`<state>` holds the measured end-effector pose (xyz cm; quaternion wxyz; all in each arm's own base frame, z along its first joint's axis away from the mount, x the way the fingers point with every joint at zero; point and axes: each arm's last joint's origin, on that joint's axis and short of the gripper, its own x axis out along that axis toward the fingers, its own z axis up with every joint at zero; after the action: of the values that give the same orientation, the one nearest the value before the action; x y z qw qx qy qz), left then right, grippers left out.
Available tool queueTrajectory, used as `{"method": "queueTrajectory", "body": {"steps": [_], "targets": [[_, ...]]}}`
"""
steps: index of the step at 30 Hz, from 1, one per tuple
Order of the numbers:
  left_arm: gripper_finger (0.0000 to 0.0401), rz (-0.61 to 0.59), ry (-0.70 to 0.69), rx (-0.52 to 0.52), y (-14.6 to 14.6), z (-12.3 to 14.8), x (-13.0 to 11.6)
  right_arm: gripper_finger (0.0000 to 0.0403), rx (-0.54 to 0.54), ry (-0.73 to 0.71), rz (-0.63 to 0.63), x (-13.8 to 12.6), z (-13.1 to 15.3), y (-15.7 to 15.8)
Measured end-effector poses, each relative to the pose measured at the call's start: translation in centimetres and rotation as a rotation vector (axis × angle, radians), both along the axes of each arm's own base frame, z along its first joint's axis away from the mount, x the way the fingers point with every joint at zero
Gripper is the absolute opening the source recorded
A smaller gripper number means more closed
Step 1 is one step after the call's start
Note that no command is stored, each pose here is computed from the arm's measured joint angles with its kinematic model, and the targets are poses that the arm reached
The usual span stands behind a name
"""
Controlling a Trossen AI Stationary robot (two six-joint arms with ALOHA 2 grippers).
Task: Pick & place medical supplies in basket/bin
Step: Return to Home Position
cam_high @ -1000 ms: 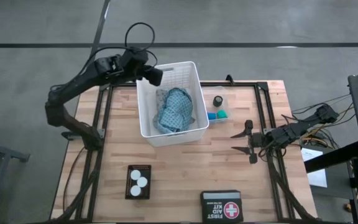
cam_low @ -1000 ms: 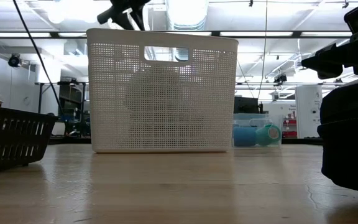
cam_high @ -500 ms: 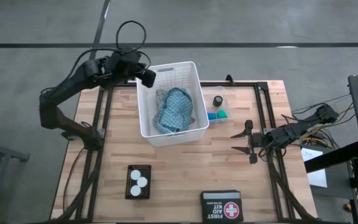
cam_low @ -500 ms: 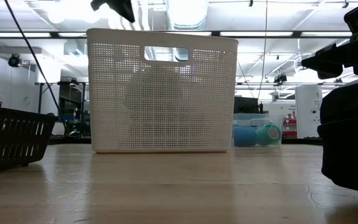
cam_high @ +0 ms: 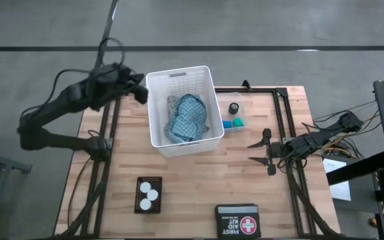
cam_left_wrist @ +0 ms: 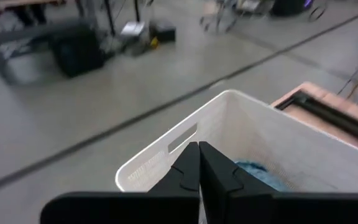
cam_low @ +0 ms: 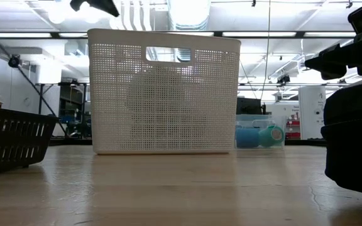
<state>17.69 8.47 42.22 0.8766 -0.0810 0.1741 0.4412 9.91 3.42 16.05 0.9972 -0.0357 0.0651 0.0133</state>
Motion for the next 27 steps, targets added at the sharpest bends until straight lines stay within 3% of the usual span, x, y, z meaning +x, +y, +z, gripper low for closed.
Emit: {"method": "queueTrajectory", "body": {"steps": [4,17,23,27], "targets": [[0.0,-0.051,-0.097,0.069,-1.1,-2.1,-2.4,0.0206,0.0,0.0,0.0,0.0,0.0,0.0],[0.0,-0.05,-0.406,0.206,-3.7,-9.2,-9.3,0.0206,0.0,0.0,0.0,0.0,0.0,0.0],[0.0,-0.084,-0.52,0.19,-4.7,-11.9,-11.5,0.0206,0.0,0.0,0.0,0.0,0.0,0.0],[0.0,-0.184,-0.585,0.178,-5.4,-13.7,-12.4,0.0206,0.0,0.0,0.0,0.0,0.0,0.0]]}}
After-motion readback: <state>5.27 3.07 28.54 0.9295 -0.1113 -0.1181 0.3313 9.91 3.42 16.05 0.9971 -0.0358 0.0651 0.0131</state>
